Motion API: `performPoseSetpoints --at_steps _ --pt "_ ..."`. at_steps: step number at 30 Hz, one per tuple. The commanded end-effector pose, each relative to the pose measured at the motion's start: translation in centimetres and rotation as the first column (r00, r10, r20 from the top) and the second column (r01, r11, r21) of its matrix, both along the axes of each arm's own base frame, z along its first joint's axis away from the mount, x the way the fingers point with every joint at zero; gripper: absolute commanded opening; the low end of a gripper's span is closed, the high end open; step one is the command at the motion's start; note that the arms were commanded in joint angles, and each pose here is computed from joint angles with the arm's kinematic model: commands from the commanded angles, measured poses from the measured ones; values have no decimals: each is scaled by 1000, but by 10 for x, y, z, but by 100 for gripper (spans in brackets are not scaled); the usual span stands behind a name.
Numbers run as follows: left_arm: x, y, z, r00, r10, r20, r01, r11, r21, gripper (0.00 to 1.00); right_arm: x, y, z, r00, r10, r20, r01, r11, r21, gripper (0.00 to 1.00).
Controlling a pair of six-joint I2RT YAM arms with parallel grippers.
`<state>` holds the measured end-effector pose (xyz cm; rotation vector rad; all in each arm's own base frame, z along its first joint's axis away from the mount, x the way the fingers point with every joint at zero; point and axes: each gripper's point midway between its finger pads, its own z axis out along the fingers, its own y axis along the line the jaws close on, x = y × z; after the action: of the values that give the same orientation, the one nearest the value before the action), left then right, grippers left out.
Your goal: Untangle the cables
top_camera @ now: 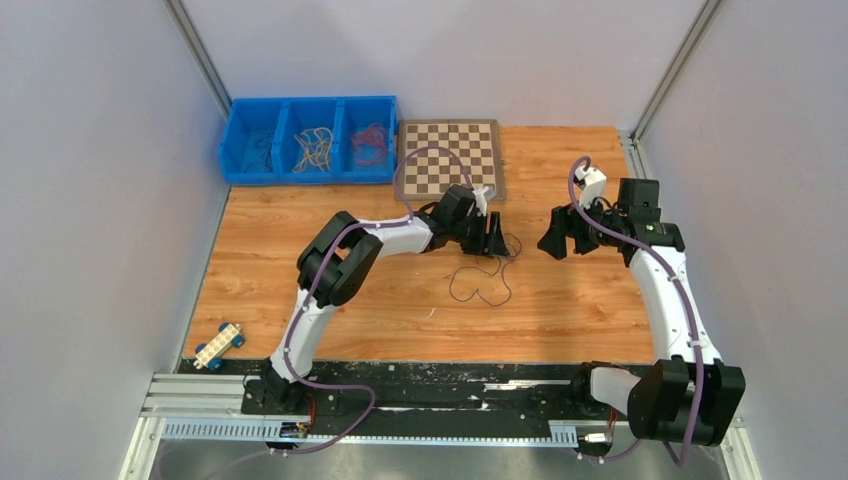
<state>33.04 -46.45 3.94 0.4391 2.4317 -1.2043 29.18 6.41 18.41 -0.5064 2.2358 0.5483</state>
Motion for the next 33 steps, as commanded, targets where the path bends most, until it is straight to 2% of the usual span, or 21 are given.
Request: performPoseSetpoints --at_steps 1,3,5,9,13,16,23,27,29,30,31,32,33 --pt "-16 26 -34 994 -69 80 48 970 240 69 -16 -2 -28 997 10 -83 -11 1000 -13 77" --pt "-9 34 -29 978 -91 187 24 943 333 71 -18 0 -35 993 17 -117 -17 1000 3 76" --pt "-9 37 -23 964 -107 242 6 924 383 73 -15 -1 -35 992 16 -124 -15 1000 4 76" --pt "-18 31 -23 956 -131 263 3 898 439 81 -4 -9 -31 993 -7 -119 8 1000 8 76" --pt "-34 21 -33 945 -168 282 16 881 473 84 10 -29 -17 996 -54 -77 55 998 10 77" --pt "-30 22 -38 934 -156 320 -38 849 527 84 23 -51 -1 994 -107 -34 107 994 9 78" --pt "-26 34 -67 917 -182 354 -108 742 661 76 38 -93 21 979 -205 14 205 979 8 79" --pt "-26 41 -81 916 -202 347 -120 685 718 64 34 -96 23 977 -212 26 212 977 4 79" --pt "-28 45 -88 915 -222 337 -109 668 736 53 30 -95 22 979 -201 37 202 979 -8 79" --pt "-30 47 -90 916 -230 329 -100 662 743 41 28 -94 20 979 -198 37 199 980 -9 79" --pt "-32 50 -91 915 -241 323 -93 654 751 34 26 -93 16 980 -197 29 197 980 -8 79" --pt "-33 51 -89 914 -245 324 -93 651 753 18 25 -93 14 981 -194 24 194 981 -5 79" --pt "-34 54 -89 911 -258 322 -86 644 760 9 24 -91 12 981 -192 14 192 981 3 79"
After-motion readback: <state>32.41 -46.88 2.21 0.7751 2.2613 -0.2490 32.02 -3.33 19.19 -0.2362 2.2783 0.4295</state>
